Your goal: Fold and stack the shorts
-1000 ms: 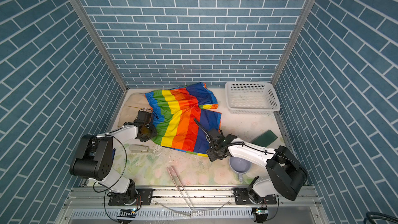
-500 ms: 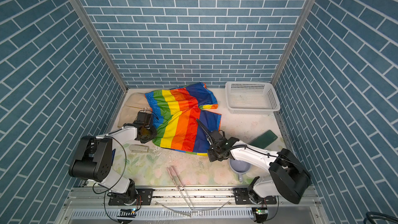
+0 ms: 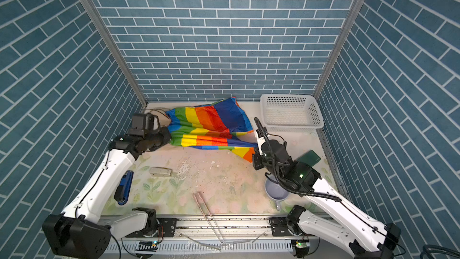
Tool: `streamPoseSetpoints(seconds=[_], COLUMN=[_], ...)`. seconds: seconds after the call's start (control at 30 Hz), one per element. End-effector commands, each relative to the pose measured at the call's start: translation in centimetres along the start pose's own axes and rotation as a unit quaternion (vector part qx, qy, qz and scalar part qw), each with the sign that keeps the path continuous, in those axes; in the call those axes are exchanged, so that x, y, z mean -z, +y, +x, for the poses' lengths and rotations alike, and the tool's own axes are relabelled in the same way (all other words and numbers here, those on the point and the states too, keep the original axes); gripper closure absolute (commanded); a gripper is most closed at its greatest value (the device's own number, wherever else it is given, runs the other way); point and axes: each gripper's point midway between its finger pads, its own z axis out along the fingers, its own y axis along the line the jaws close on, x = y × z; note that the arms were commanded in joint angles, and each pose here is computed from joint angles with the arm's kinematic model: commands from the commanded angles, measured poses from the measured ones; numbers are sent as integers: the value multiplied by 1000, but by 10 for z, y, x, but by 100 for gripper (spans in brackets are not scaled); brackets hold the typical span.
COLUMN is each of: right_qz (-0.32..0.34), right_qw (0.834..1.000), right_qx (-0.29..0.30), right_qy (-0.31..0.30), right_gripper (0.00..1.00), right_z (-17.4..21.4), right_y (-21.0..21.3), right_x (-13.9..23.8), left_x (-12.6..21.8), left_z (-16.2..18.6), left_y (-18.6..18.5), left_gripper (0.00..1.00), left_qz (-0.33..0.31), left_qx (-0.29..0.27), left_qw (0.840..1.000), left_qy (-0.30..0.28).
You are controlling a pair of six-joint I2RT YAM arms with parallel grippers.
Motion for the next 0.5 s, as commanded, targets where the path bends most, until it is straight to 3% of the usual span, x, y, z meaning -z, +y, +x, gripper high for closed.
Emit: streamPoseSetpoints(seconds=[0.0,0.13,0.33,0.47], right_qz=[121,137,142,118], right_qw=[990,982,973,974], right_qx=[10,-1,1,-16], right_qy=[-76,-133,-185,-194], right_gripper=[100,100,100,100], right_z=[-48,-80,-114,-113], right_y=[-47,-57,-63,-61], right_x=[34,59,88,97], left_x=[35,63,76,77], left_z=[-13,-18,-7,16], left_y=[5,-10,-21,-23], left_gripper=[100,100,100,100], left_qz=[-34,-2,31,46], left_qx=[-4,4,17,22], left_qw=[999,1000,999,999], left_qy=[-11,-27,-16,2])
